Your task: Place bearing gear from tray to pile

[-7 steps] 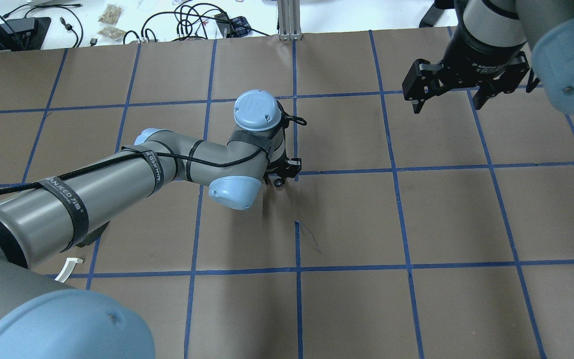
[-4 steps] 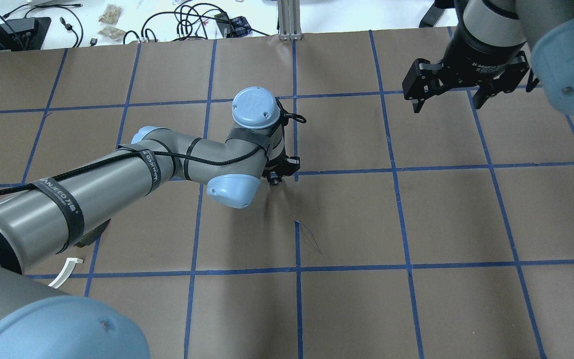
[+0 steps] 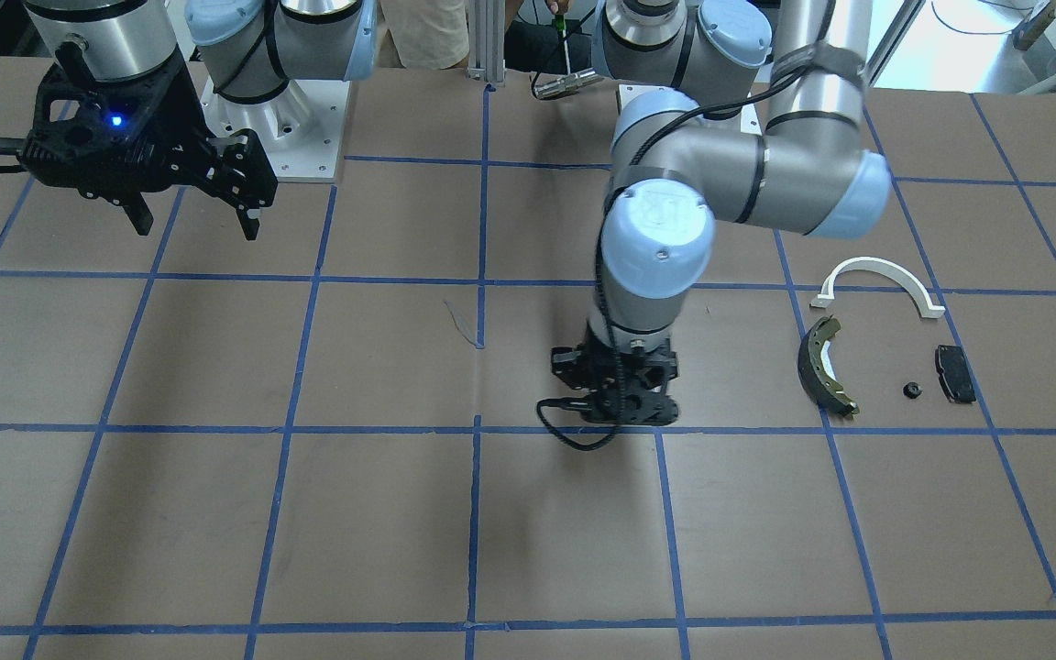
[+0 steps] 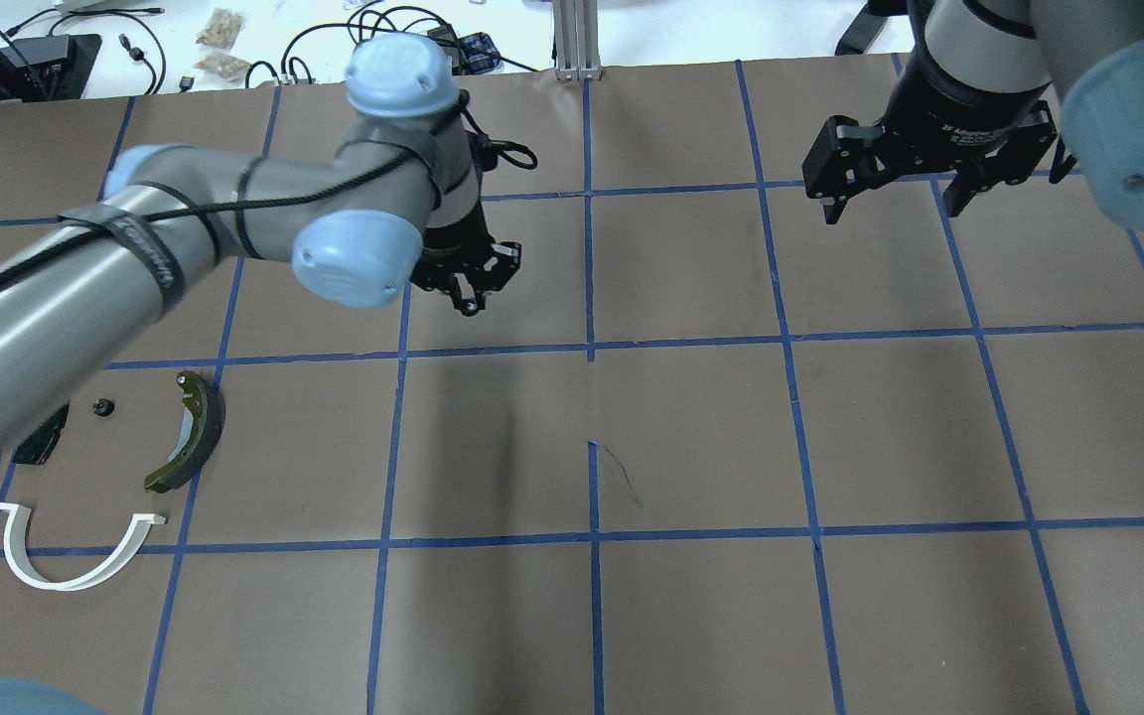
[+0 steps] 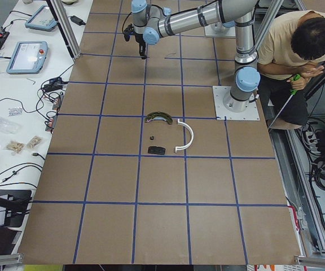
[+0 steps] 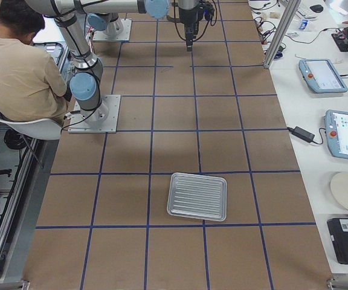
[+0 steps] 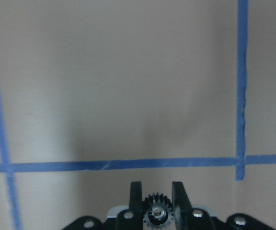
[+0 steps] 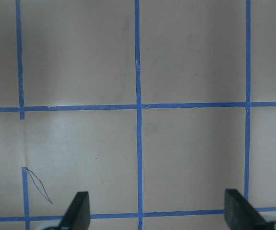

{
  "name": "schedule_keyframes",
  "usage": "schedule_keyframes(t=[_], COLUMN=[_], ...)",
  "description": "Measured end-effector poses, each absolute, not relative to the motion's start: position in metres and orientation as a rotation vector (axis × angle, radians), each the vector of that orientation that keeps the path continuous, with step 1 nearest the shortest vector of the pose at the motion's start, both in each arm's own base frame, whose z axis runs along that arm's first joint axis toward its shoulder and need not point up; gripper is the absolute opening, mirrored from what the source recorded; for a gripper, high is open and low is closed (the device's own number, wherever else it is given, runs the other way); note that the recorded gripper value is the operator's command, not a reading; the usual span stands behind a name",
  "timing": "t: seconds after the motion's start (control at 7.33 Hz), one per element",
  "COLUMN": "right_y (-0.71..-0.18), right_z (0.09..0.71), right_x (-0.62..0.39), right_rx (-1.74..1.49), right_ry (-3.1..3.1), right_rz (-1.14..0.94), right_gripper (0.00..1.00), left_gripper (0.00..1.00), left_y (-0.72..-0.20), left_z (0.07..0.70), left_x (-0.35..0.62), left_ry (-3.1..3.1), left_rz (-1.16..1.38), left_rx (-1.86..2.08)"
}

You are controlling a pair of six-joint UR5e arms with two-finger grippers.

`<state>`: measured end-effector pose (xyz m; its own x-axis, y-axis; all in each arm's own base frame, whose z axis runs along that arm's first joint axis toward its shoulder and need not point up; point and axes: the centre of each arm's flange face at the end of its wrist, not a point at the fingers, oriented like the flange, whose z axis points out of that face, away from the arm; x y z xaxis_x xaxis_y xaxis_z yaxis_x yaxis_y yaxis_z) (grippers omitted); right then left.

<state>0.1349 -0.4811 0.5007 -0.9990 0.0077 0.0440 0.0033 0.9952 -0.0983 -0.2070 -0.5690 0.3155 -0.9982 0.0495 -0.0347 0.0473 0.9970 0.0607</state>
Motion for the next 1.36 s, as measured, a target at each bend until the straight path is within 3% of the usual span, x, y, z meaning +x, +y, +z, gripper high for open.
schedule_keyframes(t=[0.55, 0.95, 1.23, 1.36], right_y=[-0.482, -0.483, -0.483, -0.483], right_z=[0.498, 0.501, 0.498, 0.497], right_x=[0.135, 0.134, 0.134, 0.134], right_rx=[0.005, -0.001, -0.004, -0.001], right_ry=[-3.089, -3.086, -3.084, -3.081], right_rz=[0.141, 0.153, 0.143, 0.137], right_gripper=[1.0, 1.0, 1.0, 1.0], left_gripper=[0.0, 0.0, 0.0, 0.38], left_y=[-0.57, -0.54, -0.508, -0.497], left_z=[0.366, 0.294, 0.219, 0.198], left_x=[0.001, 0.17, 0.211, 0.22], left_ry=[3.103, 3.087, 3.121, 3.155], left_rz=[0.197, 0.108, -0.009, -0.028], left_rx=[0.149, 0.199, 0.258, 0.241])
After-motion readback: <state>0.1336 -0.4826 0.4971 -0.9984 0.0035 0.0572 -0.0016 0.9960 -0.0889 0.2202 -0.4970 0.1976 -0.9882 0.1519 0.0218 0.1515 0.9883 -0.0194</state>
